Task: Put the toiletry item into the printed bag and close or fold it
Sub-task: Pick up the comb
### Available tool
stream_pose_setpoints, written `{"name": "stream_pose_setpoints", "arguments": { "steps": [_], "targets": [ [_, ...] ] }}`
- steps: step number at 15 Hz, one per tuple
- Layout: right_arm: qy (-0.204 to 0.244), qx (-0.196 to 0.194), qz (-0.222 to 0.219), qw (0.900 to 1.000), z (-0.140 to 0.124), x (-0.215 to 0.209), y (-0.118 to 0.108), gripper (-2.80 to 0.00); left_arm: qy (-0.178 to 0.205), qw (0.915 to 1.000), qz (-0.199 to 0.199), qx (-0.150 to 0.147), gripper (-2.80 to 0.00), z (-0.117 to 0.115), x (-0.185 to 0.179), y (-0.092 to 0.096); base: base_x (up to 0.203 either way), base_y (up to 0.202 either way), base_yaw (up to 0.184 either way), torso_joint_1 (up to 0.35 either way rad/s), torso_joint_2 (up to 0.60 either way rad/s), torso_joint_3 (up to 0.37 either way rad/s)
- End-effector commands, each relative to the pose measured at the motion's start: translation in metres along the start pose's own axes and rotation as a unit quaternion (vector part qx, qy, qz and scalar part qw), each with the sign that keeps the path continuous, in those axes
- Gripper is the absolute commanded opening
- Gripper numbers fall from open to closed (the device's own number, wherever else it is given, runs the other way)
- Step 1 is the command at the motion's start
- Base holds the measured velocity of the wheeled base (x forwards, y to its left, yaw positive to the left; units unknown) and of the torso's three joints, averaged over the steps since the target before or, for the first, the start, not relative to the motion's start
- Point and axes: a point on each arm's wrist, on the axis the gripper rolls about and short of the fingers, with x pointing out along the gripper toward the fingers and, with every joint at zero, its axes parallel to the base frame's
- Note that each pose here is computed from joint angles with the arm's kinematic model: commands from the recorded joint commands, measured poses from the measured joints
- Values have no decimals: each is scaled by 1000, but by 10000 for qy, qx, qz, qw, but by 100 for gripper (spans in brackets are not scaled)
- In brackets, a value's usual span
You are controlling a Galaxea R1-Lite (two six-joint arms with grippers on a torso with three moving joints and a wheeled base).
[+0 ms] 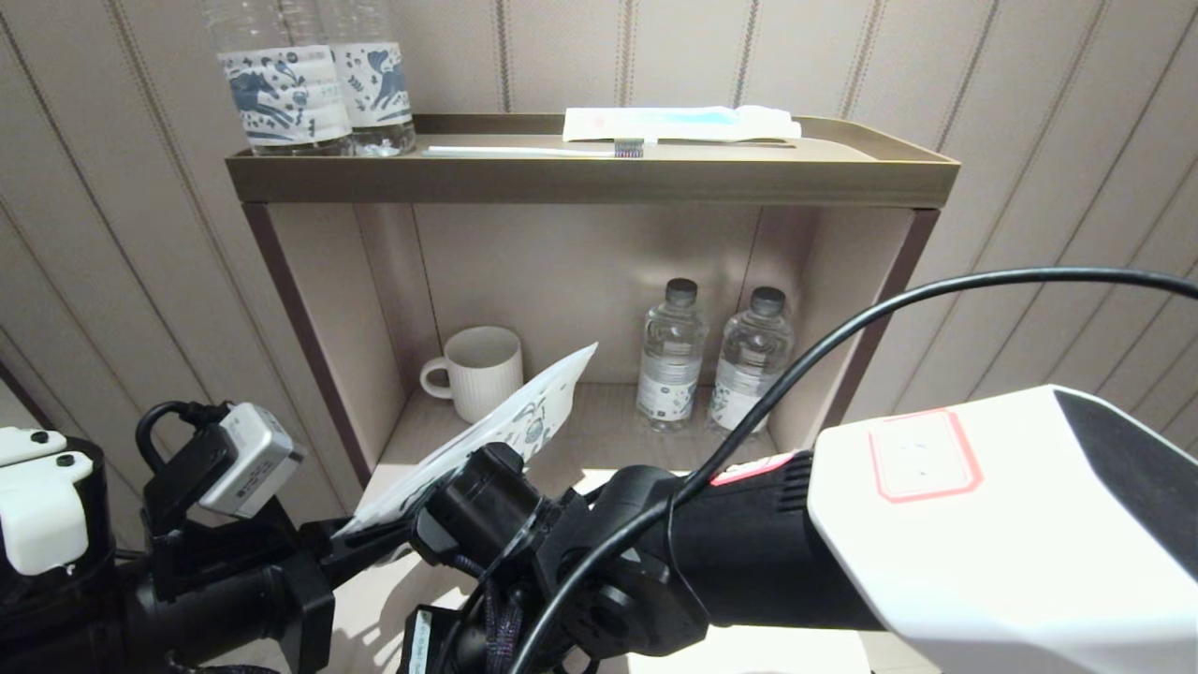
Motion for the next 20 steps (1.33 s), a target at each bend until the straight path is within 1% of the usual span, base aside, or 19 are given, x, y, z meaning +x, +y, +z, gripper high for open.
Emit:
{"name": "stream_pose_setpoints", "arguments": {
  "steps": [1,9,11,13,14,15,16,17,18,20],
  "targets": [
    [16,28,9,10000,0,0,0,-280,-26,10000,-9,6,-280,1,0,0,0,0,0,0,0,0],
    [-69,-51,78,9999,1,-14,5,-280,-79,10000,-56,24,-280,2,-3,-2,0,0,0,0,0,0],
    [-208,-145,154,9996,4,-35,8,-280,-79,9999,-59,26,-280,2,-3,-2,0,0,0,0,0,0],
    [-396,-385,136,9984,5,-68,9,-280,-79,10000,-48,24,-280,2,-2,-2,0,0,0,0,0,0],
    [-522,-506,51,9973,6,-86,8,-280,-86,9999,-52,27,-280,2,-3,-2,0,0,0,0,0,0],
    [-557,-565,-97,9968,4,-98,5,-280,-80,10000,-49,24,-280,2,-3,-2,0,0,0,0,0,0],
    [-562,-620,-379,9958,1,-109,1,-280,-86,9999,-55,28,-280,2,-3,-2,0,0,0,0,0,0],
    [-587,-578,-694,9942,-2,-119,-8,-280,-79,9999,-63,26,-280,2,-3,-2,0,0,0,0,0,0],
    [-587,-552,-894,9927,-7,-126,-15,-280,-80,9999,-78,24,-280,2,-3,-2,0,0,0,0,0,0],
    [-610,-568,-1068,9908,-17,-141,-26,-280,-59,9999,-94,20,-280,1,-2,-2,0,0,0,0,0,0]
  ]
}}
